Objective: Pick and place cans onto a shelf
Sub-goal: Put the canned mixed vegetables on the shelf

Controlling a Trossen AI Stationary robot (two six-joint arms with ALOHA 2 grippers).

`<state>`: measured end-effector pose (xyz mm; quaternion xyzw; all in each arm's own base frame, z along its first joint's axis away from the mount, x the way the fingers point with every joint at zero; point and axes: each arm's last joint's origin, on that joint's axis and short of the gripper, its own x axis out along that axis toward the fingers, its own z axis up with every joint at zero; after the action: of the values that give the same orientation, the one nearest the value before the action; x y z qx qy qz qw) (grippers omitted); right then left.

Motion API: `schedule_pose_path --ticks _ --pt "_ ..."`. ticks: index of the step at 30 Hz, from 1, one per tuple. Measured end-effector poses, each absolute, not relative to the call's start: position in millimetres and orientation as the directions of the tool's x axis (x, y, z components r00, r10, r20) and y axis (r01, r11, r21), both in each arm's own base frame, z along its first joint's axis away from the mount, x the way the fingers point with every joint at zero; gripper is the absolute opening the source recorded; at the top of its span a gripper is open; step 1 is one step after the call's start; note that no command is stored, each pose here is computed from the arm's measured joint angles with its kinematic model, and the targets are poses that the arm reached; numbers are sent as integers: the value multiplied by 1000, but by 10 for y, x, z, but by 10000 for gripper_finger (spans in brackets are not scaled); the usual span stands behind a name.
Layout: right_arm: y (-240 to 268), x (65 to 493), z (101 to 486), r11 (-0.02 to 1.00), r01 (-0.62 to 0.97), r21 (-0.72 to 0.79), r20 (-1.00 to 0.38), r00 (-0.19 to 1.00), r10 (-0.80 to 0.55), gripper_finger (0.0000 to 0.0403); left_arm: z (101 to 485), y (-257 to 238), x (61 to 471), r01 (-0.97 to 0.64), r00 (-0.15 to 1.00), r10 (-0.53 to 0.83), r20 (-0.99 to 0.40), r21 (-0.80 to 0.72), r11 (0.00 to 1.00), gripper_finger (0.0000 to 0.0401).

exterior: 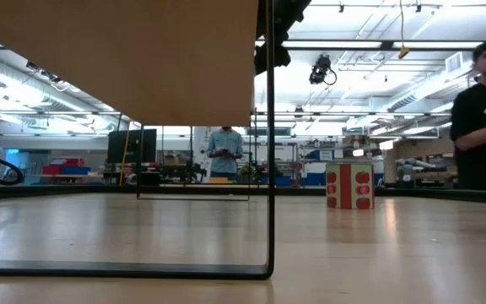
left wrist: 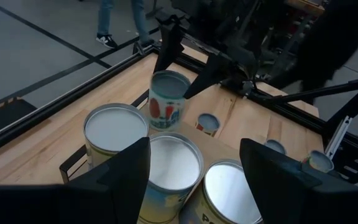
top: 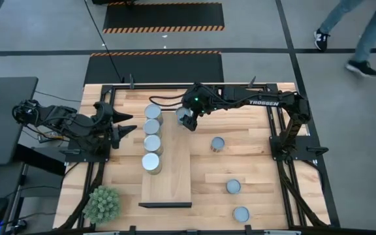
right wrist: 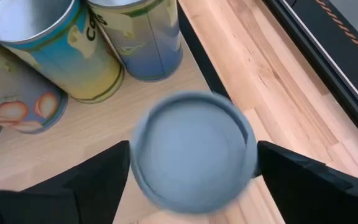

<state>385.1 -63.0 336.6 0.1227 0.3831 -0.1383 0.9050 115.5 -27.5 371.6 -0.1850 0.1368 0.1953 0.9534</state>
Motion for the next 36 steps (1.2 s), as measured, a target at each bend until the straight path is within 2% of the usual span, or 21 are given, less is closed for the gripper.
schedule_pose_path --ticks 17,22,36 --pt "-659 3882 3402 957 285 52 -690 703 -172 348 3717 -275 1155 -423 886 322 -333 -299 855 254" --pt "-663 3964 3306 966 253 47 -696 703 -150 348 3717 -275 1154 -423 886 322 -333 -300 855 254" --pt "-669 4125 3303 976 215 33 -611 777 -151 348 3722 -276 1156 -421 888 321 -328 -303 855 254"
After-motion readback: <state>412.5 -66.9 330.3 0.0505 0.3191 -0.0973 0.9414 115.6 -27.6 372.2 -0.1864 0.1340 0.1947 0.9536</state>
